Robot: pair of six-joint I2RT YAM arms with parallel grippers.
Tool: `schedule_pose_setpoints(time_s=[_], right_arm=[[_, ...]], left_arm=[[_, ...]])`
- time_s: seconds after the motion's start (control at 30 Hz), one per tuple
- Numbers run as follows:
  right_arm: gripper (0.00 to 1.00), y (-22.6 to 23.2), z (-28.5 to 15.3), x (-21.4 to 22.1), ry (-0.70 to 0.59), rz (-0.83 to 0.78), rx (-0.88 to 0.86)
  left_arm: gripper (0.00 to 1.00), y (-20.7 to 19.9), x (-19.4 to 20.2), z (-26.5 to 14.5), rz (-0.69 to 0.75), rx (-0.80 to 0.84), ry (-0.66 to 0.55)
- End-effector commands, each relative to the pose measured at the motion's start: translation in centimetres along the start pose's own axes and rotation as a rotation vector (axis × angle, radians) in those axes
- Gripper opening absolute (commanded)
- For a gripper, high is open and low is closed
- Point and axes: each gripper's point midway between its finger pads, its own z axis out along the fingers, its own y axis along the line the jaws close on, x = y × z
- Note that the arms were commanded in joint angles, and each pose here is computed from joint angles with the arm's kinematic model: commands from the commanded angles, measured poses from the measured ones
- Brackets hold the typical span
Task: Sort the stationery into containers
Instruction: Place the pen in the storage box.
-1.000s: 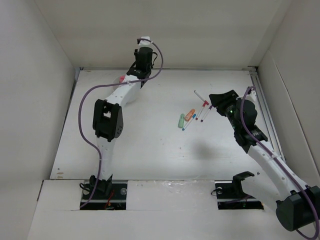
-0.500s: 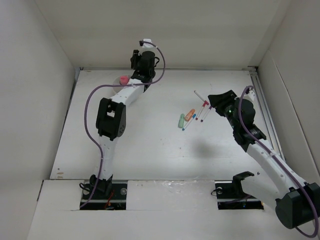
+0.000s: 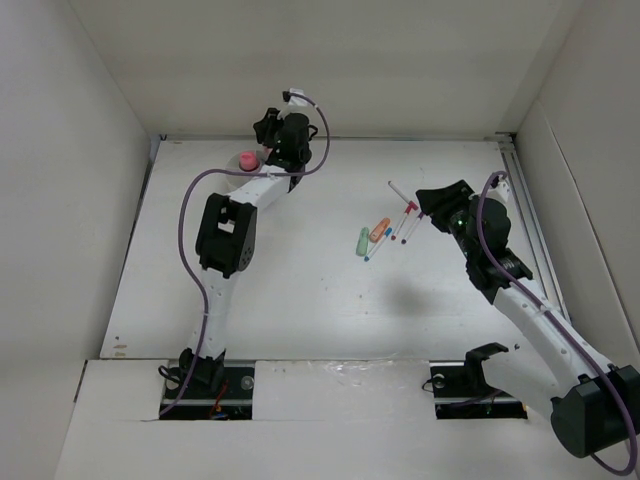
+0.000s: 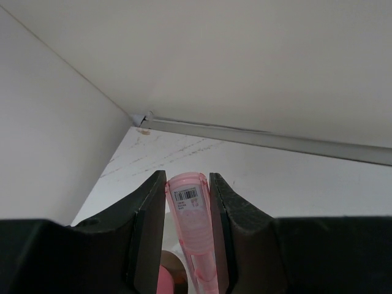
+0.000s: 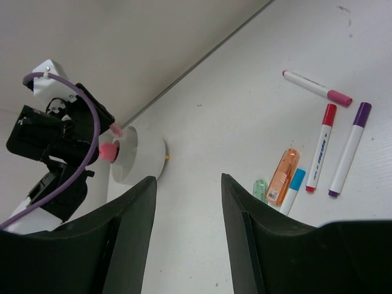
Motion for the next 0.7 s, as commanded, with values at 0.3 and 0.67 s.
schedule_pose_setpoints(time_s=[0.3, 0.67], right_arm=[[0.53, 1.9, -0.1, -2.0, -0.056, -0.002, -0.052], [0.53, 1.9, -0.1, -2.0, -0.056, -0.002, -0.052]], left_arm=[[0.12, 0.1, -0.1, 0.7, -0.021, -0.037, -0.027], [0.13, -1.2, 1.6, 1.1, 0.004, -0.030, -0.009]])
